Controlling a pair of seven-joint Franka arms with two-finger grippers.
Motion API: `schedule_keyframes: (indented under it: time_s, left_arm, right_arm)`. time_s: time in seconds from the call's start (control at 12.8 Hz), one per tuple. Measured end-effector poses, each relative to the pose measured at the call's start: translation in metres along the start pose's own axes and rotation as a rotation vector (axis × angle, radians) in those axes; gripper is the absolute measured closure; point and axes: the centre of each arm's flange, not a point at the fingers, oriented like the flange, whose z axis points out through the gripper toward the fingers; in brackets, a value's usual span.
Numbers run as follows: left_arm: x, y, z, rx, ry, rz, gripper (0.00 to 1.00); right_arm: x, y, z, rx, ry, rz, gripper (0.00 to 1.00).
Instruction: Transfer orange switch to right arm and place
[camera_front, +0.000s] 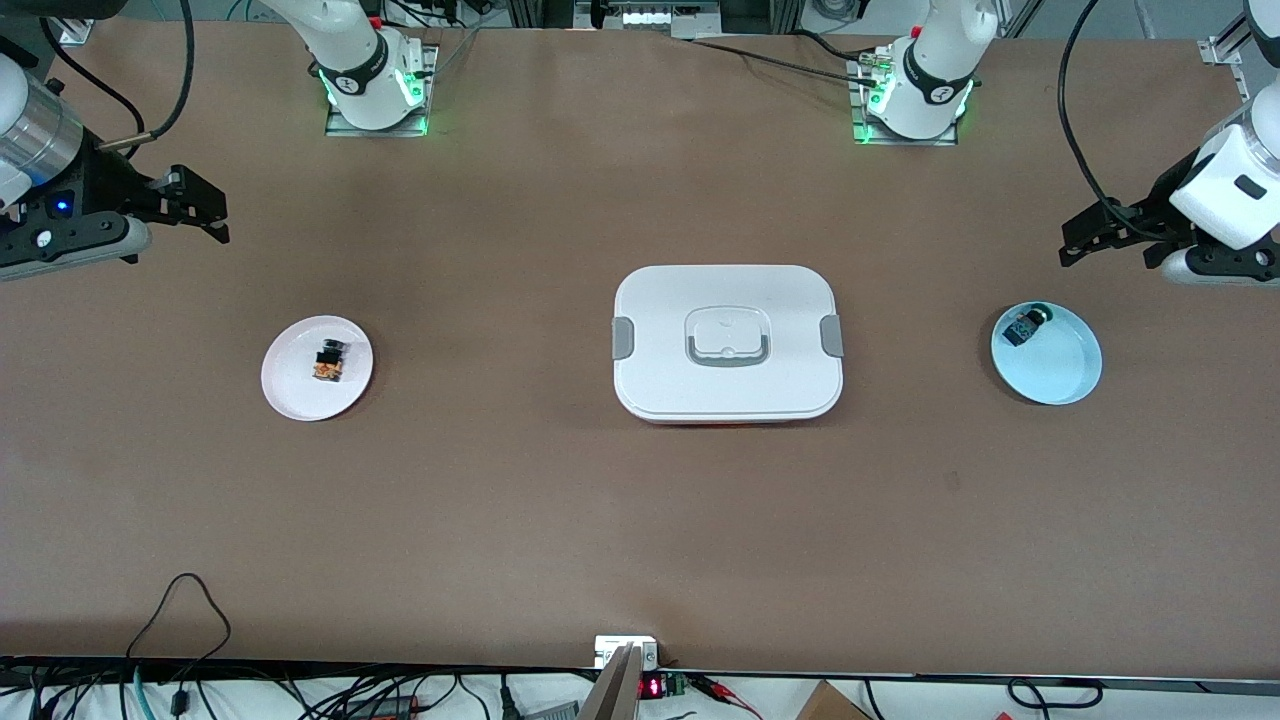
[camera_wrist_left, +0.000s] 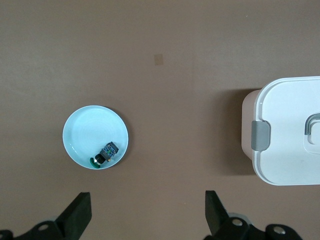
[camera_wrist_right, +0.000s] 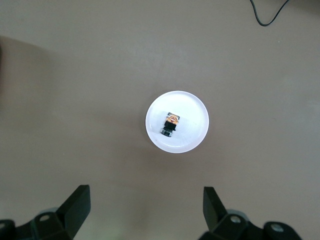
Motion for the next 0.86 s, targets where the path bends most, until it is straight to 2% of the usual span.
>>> schedule_keyframes:
  time_s: [0.86]
  left_arm:
    - [0.0014,0.0005,0.002,0.0,-0.005,0.001,0.0]
  right_arm:
    - [0.0001,-0.0001,-0.0002,0.001,0.001,0.006,0.0]
